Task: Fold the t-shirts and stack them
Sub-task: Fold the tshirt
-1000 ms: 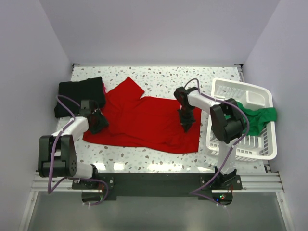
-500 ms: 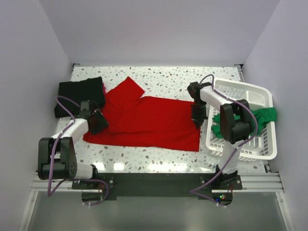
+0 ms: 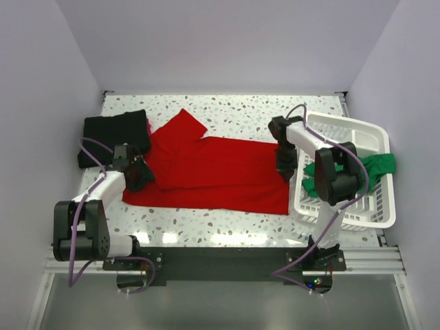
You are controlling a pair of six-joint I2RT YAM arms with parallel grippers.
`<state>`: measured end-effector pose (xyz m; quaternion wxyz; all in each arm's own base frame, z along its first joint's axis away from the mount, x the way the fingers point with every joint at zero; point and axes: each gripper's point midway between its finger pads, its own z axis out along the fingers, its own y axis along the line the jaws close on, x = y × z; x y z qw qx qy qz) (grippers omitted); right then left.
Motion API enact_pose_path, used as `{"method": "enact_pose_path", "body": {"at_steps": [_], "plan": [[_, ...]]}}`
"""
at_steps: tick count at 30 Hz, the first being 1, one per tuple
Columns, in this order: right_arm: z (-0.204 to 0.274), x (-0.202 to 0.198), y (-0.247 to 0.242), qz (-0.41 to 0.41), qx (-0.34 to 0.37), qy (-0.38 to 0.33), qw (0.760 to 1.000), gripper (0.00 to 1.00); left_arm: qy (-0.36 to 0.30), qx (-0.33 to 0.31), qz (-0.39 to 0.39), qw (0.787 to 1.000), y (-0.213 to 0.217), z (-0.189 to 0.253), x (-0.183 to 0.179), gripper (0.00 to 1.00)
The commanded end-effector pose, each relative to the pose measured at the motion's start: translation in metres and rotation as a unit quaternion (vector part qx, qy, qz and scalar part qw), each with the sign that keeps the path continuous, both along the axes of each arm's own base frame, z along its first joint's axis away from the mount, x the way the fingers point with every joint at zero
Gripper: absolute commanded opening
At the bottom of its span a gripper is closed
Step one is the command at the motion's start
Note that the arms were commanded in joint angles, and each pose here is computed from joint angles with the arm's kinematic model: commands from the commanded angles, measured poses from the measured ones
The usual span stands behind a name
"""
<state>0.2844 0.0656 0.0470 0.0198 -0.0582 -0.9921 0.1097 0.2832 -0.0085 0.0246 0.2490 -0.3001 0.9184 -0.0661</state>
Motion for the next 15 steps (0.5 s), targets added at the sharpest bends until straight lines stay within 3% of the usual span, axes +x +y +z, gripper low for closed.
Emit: {"method": "enact_pose_path", "body": {"at_steps": [1, 4, 5, 7, 10, 15], "plan": [[0.017, 0.013, -0.007, 0.011, -0.015, -0.023, 1.0, 0.03, -0.037, -0.007, -0.006, 0.999, -0.003, 0.015, 0.01, 0.62], [0.025, 0.026, -0.001, 0.016, -0.001, -0.04, 0.999, 0.27, -0.056, -0.015, -0.015, 0.998, -0.007, 0.027, 0.014, 0.64], [0.03, 0.033, 0.003, 0.016, 0.009, -0.051, 0.999, 0.42, -0.066, -0.017, -0.018, 0.998, -0.009, 0.033, 0.016, 0.65], [0.035, 0.037, 0.013, 0.026, 0.028, -0.058, 0.998, 0.55, -0.076, -0.023, -0.022, 0.997, -0.011, 0.04, 0.017, 0.65], [0.044, 0.048, 0.029, 0.048, 0.051, -0.078, 0.994, 0.63, -0.096, -0.031, -0.034, 0.994, -0.016, 0.054, 0.02, 0.65], [0.039, 0.049, 0.049, 0.067, 0.071, -0.075, 0.992, 0.65, -0.076, -0.029, -0.036, 0.996, -0.017, 0.046, 0.011, 0.64]]}}
